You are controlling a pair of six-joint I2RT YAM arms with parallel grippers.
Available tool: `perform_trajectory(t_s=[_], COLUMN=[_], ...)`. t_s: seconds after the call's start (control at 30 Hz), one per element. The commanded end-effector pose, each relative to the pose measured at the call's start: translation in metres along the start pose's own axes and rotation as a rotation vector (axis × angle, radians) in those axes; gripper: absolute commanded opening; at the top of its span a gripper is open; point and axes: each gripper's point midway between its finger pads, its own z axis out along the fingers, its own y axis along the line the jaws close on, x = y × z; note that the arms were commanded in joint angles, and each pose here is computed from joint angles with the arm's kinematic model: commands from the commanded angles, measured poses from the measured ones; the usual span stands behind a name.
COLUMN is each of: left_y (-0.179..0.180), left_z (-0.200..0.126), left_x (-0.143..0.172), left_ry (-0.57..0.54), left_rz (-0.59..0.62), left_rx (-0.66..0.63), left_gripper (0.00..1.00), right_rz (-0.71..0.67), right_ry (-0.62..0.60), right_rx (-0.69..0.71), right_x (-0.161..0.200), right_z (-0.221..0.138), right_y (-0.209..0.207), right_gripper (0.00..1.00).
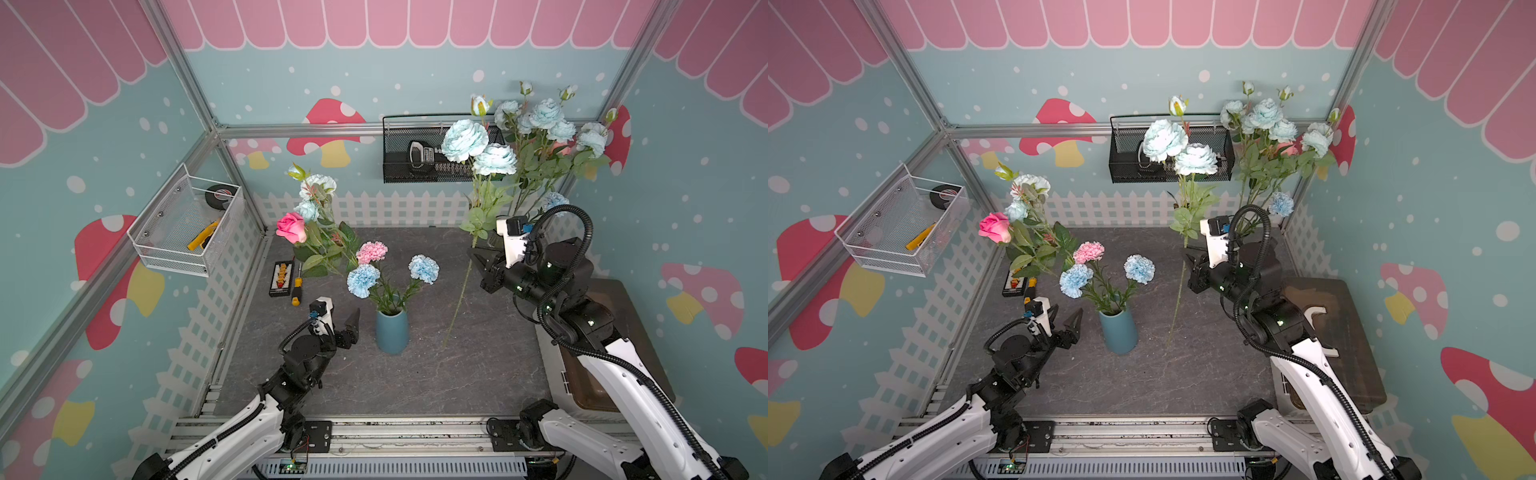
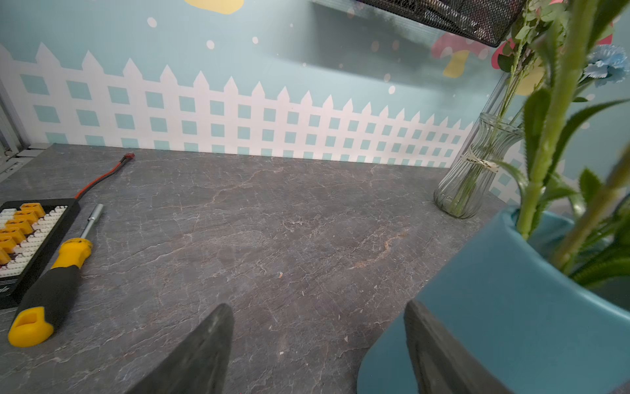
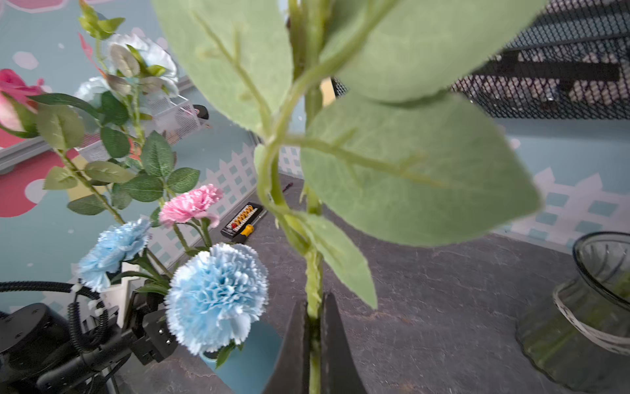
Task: Pick out blue flowers from the vase
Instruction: Place the flower at the center of the board.
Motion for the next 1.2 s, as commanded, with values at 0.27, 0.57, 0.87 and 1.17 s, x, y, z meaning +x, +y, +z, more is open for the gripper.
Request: perform_trajectory(t_s=[0.27, 0.57, 0.87, 1.17], left_y=[-0.004, -0.005, -0.003, -0.003], left_z=[0.001, 0.004, 0.002, 0.001], left_x=[-0.017, -0.016, -0.017, -0.017], left_ry=[-0.036, -0.026, -0.031, -0.038], left_rz=[-0.005, -0.002, -0.006, -0.008], left_rx=[0.005, -0.001, -0.004, -0.003], left_gripper=[0.79, 0.79, 0.79, 0.79], right_rz=[0.147, 0.226, 0.287, 0.388], right_ry=[0.17, 0.277, 0.324, 0.431], right_rx=[0.02, -0.029, -0.056, -0.025], right_x=[0.059, 0.108, 0.144, 0.191], right_z=[0.042, 0.078, 0.107, 0.136], right_y=[-0.05, -0.071, -0.085, -0.106], right_gripper=[0.0, 0.0, 0.0, 0.0])
